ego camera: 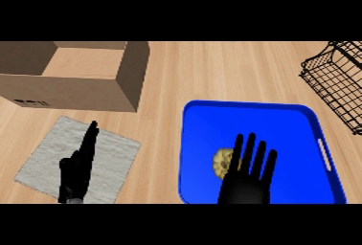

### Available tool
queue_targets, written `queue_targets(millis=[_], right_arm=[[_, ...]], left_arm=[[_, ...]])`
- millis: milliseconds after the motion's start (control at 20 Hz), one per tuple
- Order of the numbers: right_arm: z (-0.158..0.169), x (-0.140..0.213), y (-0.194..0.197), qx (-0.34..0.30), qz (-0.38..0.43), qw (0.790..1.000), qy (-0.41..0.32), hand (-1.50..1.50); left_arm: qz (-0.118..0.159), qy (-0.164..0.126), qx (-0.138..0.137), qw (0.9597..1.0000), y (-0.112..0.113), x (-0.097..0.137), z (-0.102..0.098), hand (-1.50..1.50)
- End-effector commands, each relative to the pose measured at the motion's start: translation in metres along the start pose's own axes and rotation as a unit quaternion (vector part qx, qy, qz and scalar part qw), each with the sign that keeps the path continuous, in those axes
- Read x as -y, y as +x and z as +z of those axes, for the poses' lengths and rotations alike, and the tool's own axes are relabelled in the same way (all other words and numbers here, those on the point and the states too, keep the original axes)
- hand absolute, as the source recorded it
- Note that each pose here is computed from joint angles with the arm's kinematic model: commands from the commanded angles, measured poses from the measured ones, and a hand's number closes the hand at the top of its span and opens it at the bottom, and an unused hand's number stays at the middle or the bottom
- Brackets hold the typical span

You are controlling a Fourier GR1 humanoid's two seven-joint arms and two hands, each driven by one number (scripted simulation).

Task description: Pick the squash from the tray and place it in the tiered basket

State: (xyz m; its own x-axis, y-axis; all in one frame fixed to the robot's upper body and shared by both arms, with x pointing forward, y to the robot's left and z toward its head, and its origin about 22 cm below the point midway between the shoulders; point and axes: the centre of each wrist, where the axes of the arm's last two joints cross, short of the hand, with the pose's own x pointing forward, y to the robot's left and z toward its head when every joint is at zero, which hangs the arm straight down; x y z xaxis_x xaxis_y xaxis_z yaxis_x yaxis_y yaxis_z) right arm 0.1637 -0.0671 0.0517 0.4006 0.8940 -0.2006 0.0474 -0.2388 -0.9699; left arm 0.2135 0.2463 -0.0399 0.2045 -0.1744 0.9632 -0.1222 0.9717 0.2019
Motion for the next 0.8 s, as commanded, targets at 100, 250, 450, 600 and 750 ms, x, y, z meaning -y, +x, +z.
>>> queue_targets(millis=[100, 250, 450, 600, 750], right_arm=[[-0.009, -0.011, 0.016, -0.126, 0.076, 0.988, 0.046, -1.5], [-0.008, -0.009, 0.014, -0.132, 0.072, 0.986, 0.065, -1.5], [-0.016, -0.012, 0.018, -0.135, 0.085, 0.985, 0.071, -1.5], [-0.022, -0.011, 0.021, -0.138, 0.079, 0.984, 0.076, -1.5], [-0.023, -0.012, 0.023, -0.144, 0.08, 0.983, 0.084, -1.5]], left_arm=[[0.002, -0.005, -0.028, 0.9996, -0.016, 0.004, 0.009, 0.0], [-0.005, 0.001, -0.029, 0.9996, -0.018, 0.001, 0.007, 0.0], [-0.002, 0.0, -0.023, 0.9997, -0.008, 0.003, -0.007, 0.0], [0.007, -0.01, -0.026, 0.9996, -0.017, 0.01, 0.003, 0.0], [0.006, -0.006, -0.032, 0.9994, -0.016, 0.006, 0.001, 0.0]])
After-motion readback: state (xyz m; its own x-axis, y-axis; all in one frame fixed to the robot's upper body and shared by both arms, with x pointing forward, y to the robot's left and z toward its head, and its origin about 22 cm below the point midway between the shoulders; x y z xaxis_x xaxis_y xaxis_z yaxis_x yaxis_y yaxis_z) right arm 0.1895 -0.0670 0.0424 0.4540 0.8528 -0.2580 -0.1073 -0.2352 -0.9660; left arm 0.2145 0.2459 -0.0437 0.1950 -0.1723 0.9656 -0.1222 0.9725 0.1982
